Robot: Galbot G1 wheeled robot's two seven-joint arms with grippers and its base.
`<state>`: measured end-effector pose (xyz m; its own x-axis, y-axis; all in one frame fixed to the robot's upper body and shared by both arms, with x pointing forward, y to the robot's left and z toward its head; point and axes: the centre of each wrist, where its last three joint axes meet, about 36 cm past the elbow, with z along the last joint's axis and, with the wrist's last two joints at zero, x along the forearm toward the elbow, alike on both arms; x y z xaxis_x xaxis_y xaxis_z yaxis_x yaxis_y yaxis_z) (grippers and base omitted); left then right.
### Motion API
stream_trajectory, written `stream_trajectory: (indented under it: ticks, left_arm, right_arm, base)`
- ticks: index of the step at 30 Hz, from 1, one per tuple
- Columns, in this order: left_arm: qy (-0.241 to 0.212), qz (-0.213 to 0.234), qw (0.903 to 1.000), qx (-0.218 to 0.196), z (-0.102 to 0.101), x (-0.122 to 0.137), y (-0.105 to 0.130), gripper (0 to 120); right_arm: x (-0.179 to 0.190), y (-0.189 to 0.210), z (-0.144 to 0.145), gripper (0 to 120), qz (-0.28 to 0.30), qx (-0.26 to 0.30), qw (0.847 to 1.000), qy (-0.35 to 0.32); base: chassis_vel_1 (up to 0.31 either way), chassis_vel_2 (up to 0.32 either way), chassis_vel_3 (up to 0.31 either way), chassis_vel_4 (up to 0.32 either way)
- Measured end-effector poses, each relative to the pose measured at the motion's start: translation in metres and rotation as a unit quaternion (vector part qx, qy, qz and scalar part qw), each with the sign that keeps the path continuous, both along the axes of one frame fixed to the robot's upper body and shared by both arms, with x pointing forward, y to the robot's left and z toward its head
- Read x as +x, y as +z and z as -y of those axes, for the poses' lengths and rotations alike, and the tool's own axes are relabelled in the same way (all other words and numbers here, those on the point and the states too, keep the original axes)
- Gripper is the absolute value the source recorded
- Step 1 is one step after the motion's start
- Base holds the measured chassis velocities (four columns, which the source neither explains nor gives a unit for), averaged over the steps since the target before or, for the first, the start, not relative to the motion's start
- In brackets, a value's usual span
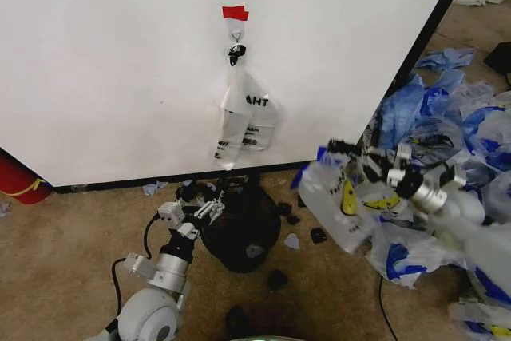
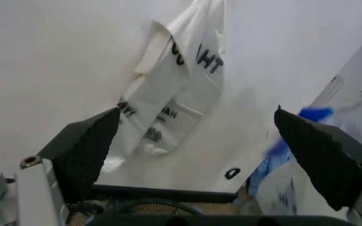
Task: Pick up the garbage bag from the wall and place it over the trash bin.
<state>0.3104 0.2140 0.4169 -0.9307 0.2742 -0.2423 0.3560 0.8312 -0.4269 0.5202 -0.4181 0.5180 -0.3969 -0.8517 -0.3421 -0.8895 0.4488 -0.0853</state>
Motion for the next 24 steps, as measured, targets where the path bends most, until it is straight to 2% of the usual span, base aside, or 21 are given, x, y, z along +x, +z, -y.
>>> stream_trajectory:
  ticks: [7,16,19,24]
  left_arm:
    - [-0.004,0.005,1.0000,-0.004,0.002,0.005,0.004,97]
    - [-0.002,0.001,1.0000,-0.006,0.001,0.022,-0.002,97]
    - [0.000,0.003,1.0000,-0.005,-0.001,0.030,-0.001,97]
    - [0.002,0.003,1.0000,-0.006,-0.004,0.040,-0.001,97]
  right_arm:
    - [0.007,0.041,-0.019,0,-0.007,0.006,0.997,0.070]
    - [0.006,0.043,-0.041,0,-0.024,-0.015,0.987,0.159]
    - [0.007,0.042,-0.041,0,-0.025,-0.028,0.983,0.182]
    - [0.006,0.036,-0.024,0,-0.032,-0.044,0.981,0.188]
  base:
    - [0.000,0.000,0.000,0.000]
    - [0.000,0.000,0.000,0.000]
    - [0.000,0.000,0.000,0.000]
    - [0.000,0.000,0.000,0.000]
